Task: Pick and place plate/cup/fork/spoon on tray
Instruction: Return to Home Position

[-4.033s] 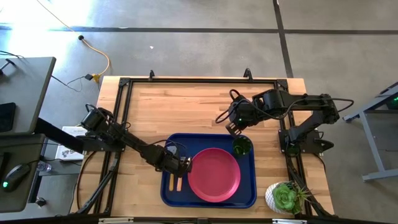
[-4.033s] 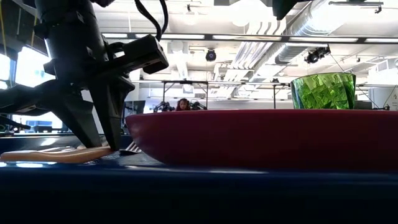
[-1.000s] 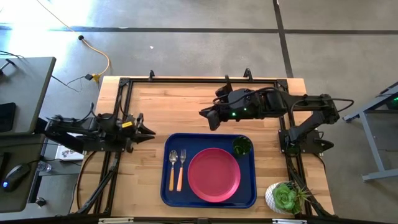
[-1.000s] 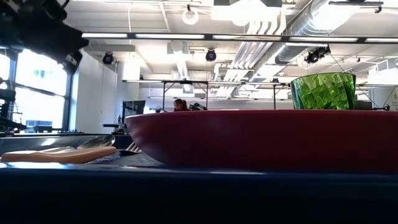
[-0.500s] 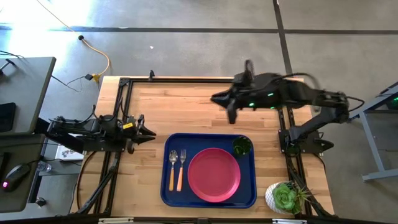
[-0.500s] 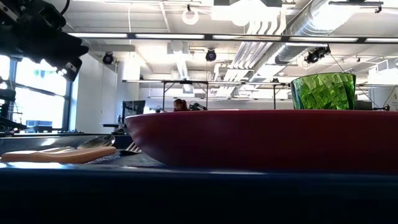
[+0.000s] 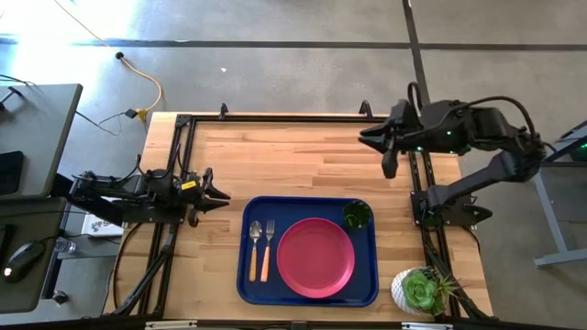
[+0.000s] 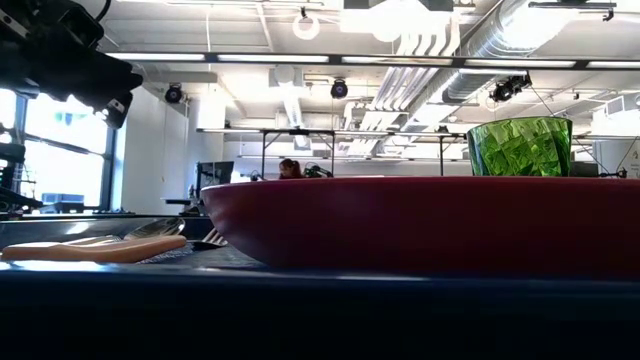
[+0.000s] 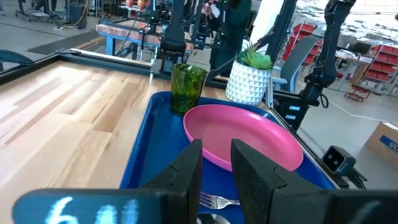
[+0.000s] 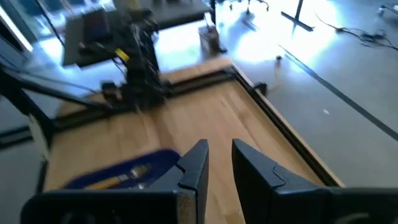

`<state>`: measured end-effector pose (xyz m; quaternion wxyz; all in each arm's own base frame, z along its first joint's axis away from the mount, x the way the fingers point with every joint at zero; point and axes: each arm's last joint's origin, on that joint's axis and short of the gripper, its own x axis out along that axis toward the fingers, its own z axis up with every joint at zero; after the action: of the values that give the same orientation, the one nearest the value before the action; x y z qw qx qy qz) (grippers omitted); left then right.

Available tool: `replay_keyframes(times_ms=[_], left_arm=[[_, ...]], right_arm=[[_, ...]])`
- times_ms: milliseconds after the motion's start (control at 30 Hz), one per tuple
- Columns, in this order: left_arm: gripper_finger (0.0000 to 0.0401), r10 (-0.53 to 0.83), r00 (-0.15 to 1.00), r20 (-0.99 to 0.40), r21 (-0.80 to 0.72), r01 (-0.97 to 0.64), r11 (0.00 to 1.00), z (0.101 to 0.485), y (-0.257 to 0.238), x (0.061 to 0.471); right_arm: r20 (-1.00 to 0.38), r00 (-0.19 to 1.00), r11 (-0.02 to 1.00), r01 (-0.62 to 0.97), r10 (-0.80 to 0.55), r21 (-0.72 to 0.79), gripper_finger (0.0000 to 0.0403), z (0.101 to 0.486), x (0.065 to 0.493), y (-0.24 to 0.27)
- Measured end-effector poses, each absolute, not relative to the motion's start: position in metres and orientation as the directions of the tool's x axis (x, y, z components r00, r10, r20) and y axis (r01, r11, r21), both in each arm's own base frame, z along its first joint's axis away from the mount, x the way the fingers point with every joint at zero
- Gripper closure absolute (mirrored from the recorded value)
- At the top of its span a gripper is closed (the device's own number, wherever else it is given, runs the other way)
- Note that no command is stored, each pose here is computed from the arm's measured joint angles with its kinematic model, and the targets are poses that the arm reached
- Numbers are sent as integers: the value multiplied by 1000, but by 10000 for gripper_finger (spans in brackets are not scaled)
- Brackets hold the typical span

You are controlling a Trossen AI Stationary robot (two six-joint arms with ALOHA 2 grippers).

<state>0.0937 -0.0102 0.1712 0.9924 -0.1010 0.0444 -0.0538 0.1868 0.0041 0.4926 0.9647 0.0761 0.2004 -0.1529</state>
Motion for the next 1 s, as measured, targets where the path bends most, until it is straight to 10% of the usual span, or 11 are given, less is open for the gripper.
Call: replay_keyframes(times_ms=[400, 1000], left_arm=[[325, -115, 990, -77, -204, 98, 974, 171, -10, 94], [325, -92, 993, -79, -202, 74, 977, 171, -10, 94]], right_arm=[[-448, 845, 940, 340, -291, 32, 340, 488, 118, -2], [-188, 955, 939, 266, -227, 217, 340, 323, 85, -2]])
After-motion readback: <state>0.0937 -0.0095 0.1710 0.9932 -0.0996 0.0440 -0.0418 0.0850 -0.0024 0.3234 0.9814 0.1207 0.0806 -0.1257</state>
